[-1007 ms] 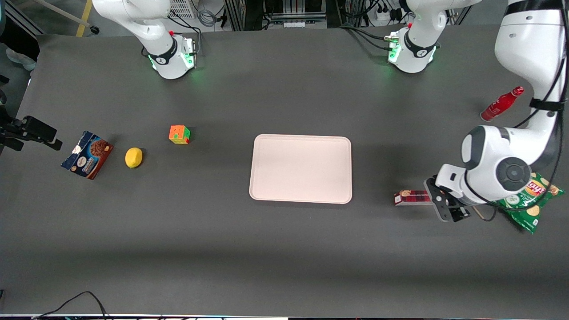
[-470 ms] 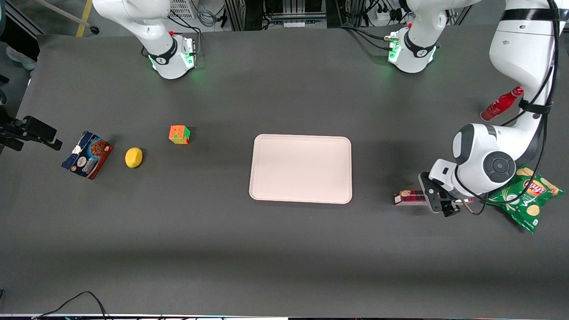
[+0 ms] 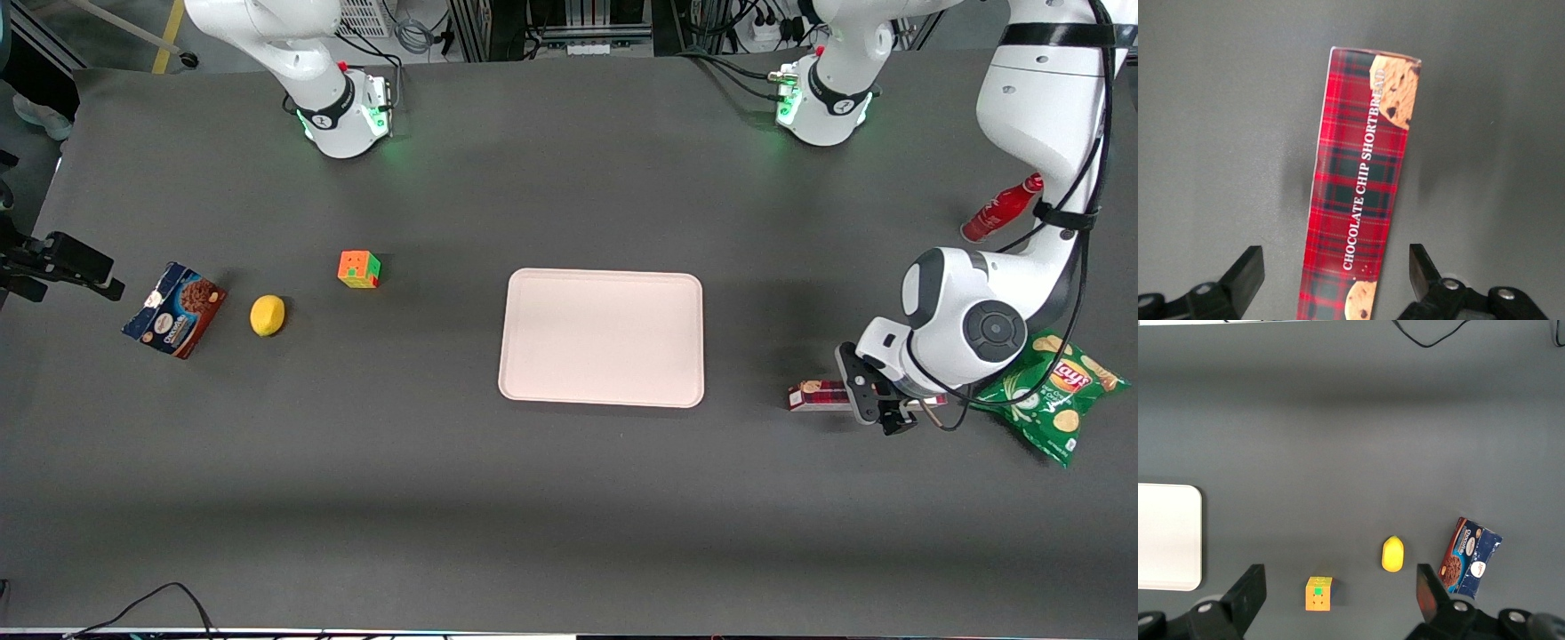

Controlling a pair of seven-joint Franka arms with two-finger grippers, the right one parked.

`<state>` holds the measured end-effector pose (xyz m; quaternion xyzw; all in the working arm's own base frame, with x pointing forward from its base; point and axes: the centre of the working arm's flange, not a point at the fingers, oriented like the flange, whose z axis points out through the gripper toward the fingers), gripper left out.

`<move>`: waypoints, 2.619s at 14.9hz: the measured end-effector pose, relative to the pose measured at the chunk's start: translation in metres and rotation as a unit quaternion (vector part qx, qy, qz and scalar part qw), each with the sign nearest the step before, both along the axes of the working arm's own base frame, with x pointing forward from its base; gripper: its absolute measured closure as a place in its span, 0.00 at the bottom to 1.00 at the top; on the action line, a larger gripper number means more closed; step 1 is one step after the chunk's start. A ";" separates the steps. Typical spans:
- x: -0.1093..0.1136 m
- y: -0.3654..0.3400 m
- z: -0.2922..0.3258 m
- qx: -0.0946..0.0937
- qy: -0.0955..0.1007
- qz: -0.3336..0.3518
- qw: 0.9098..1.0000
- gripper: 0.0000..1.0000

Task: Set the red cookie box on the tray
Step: 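Close the left gripper on the shortbread box's end and lift it, then carry the held box over to the white tray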

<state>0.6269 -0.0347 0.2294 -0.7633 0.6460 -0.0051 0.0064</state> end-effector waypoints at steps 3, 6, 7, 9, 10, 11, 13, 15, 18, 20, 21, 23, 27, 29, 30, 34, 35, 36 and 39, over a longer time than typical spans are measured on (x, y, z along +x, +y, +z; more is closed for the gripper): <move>0.001 0.005 -0.007 -0.002 -0.005 -0.011 1.000 0.06; 0.001 0.010 -0.011 -0.003 -0.006 -0.013 1.000 0.12; 0.001 0.011 -0.011 -0.003 -0.006 -0.013 1.000 0.22; 0.001 0.011 -0.011 -0.003 -0.006 -0.016 1.000 0.46; 0.001 0.011 -0.011 -0.003 -0.007 -0.018 1.000 0.57; 0.001 0.011 -0.011 -0.003 -0.007 -0.019 1.000 0.65; 0.001 0.011 -0.011 -0.003 -0.007 -0.019 1.000 0.65; 0.001 0.011 -0.011 -0.003 -0.007 -0.018 1.000 0.65; 0.004 0.009 -0.001 -0.005 -0.010 0.021 1.000 0.65; 0.006 -0.006 0.021 -0.005 0.005 0.073 0.997 0.65; 0.007 -0.017 0.039 -0.004 0.014 0.104 0.994 0.65; 0.004 -0.047 0.086 0.002 0.030 0.175 0.984 0.65; -0.015 -0.117 0.182 -0.014 0.063 0.324 0.944 0.65; -0.028 -0.157 0.210 -0.018 0.068 0.393 0.917 0.65; -0.036 -0.180 0.216 -0.020 0.070 0.425 0.902 0.65; -0.069 -0.267 0.203 -0.047 0.073 0.515 0.852 0.65; -0.076 -0.280 0.188 -0.058 0.072 0.530 0.843 0.65; -0.083 -0.291 0.170 -0.064 0.067 0.540 0.836 0.65; -0.100 -0.306 0.110 -0.053 0.040 0.559 0.827 0.65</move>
